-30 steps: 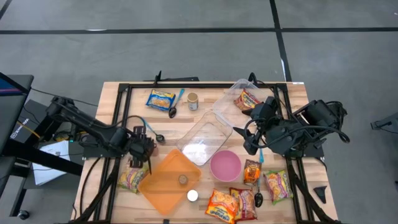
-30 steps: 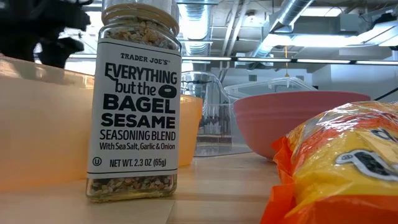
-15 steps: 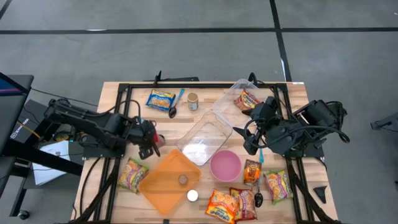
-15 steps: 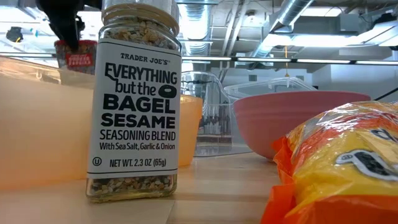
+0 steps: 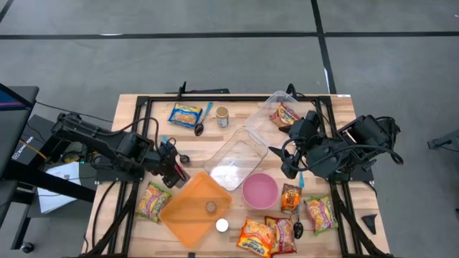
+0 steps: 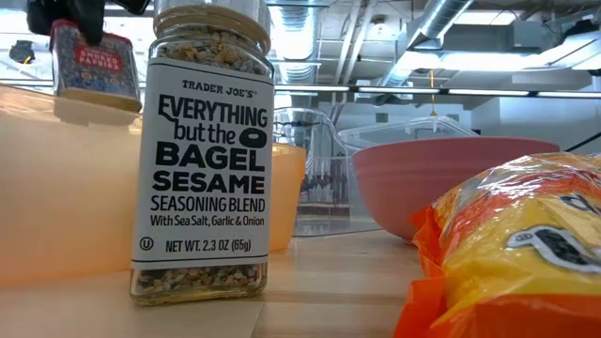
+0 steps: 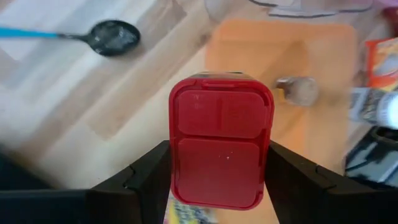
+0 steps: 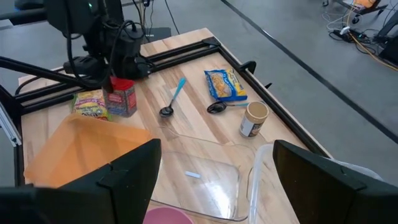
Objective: Pick & Place Food Item
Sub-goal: Put the red seasoning can into the orange bin
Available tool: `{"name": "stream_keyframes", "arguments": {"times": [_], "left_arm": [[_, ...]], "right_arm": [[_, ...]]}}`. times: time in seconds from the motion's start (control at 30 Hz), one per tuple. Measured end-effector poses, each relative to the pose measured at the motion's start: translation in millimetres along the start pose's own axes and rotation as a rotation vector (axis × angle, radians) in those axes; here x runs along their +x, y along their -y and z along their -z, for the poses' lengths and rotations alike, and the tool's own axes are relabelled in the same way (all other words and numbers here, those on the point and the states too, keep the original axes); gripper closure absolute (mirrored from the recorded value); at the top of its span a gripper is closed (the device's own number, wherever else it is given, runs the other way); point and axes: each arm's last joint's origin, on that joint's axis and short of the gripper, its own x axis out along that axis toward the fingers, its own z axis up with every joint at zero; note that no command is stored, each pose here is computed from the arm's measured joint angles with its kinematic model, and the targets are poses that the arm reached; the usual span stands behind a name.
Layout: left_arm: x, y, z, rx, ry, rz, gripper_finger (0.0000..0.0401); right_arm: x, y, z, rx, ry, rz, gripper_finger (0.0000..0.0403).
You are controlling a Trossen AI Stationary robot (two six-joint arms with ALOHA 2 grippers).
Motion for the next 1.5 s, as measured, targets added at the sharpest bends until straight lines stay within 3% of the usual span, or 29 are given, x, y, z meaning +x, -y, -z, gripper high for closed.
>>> {"name": "stream_keyframes", "arguments": {"times": [0.4, 0.6, 0.83, 1.3, 1.5], "left_arm": [[17.8, 49.7, 8.0, -0.078, 0.008, 0.259, 0.0193], [48.4, 67.5, 7.1, -0.08, -0.025, 0.221, 0.0193], [74.3, 71.8, 4.4, -0.129, -0.045, 0.128, 0.0193], [87.7, 66.2, -12.2, -0.173, 0.011, 0.041, 0.0193], [88.1, 63.2, -17.6, -0.094, 0.038, 0.02, 0.0193]], "right_arm": [[0.0, 0.0, 0.0, -0.099, 0.0, 0.0, 0.0097], [-0.1, 0.2, 0.0, -0.162, 0.0, 0.0, 0.0097], [-2.9, 3.4, -0.6, -0.2, 0.004, -0.006, 0.0097], [-12.3, 14.8, -2.9, -0.261, 0.021, -0.022, 0.0097], [-16.4, 19.9, -3.6, -0.267, 0.029, -0.028, 0.0097]]}}
